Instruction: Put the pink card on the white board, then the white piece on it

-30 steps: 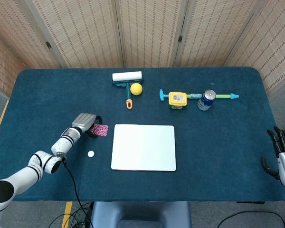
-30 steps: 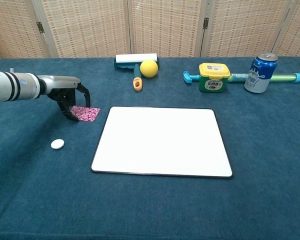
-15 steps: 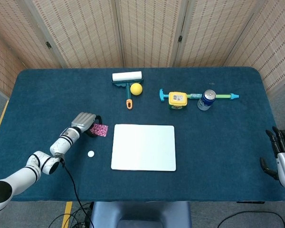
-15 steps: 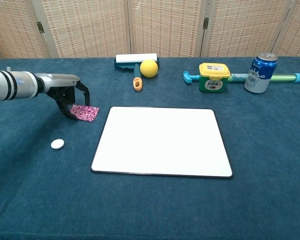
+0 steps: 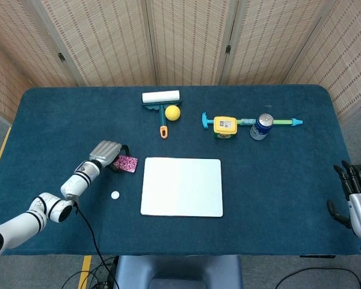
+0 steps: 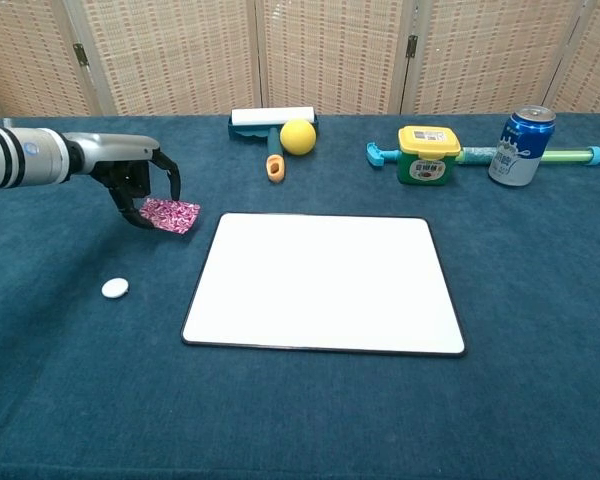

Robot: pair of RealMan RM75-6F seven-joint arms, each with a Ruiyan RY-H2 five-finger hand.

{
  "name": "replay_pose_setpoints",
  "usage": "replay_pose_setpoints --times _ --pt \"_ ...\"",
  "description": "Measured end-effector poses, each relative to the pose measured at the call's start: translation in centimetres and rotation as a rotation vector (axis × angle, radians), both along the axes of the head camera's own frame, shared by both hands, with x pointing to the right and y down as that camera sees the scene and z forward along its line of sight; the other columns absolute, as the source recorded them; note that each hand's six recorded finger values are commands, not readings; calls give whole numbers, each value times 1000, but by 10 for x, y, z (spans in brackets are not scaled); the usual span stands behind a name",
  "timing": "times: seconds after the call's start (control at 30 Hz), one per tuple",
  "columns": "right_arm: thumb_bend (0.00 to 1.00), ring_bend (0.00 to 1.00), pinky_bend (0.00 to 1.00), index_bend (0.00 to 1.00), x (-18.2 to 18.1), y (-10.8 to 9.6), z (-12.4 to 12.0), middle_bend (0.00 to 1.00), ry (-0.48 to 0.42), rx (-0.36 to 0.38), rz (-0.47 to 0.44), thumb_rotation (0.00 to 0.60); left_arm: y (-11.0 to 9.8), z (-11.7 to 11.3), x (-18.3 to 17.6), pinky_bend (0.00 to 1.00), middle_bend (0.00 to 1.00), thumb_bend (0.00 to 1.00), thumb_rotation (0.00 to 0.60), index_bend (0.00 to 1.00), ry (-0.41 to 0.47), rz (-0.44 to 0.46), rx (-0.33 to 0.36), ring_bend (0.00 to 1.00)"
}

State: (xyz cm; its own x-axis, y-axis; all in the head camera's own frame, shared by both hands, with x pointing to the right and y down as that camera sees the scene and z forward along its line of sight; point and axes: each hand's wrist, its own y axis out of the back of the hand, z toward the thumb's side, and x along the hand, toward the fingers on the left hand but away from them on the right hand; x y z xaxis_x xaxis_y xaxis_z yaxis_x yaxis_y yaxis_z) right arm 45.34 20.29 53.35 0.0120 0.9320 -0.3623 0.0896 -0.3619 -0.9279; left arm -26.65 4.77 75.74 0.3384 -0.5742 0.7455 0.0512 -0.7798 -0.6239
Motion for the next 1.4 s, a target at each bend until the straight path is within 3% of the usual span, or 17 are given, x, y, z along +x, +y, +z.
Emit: replay_pose_setpoints --times 0.23,0.5,0.73,0.97,1.2,1.4 --pt "319 0 0 0 4 0 -9 0 -58 12 6 600 8 -18 22 1000 1000 259 600 434 25 32 15 1000" --pt "319 0 0 0 31 0 -33 0 -183 75 81 600 25 -33 62 1000 1000 259 600 429 21 24 32 1000" --pt "319 0 0 0 54 3 -52 0 -269 119 113 600 49 -39 115 1000 1000 259 600 428 -6 34 46 1000" --pt "319 0 0 0 72 12 -71 0 -321 180 125 600 76 -35 166 1000 1000 258 600 418 23 54 12 1000" --pt "319 0 0 0 80 16 -76 0 -336 198 133 600 78 -32 185 1000 1000 258 600 399 29 70 21 1000" --pt "319 0 0 0 80 16 -76 0 -329 199 130 600 74 -34 179 1000 1000 258 600 302 24 53 22 1000"
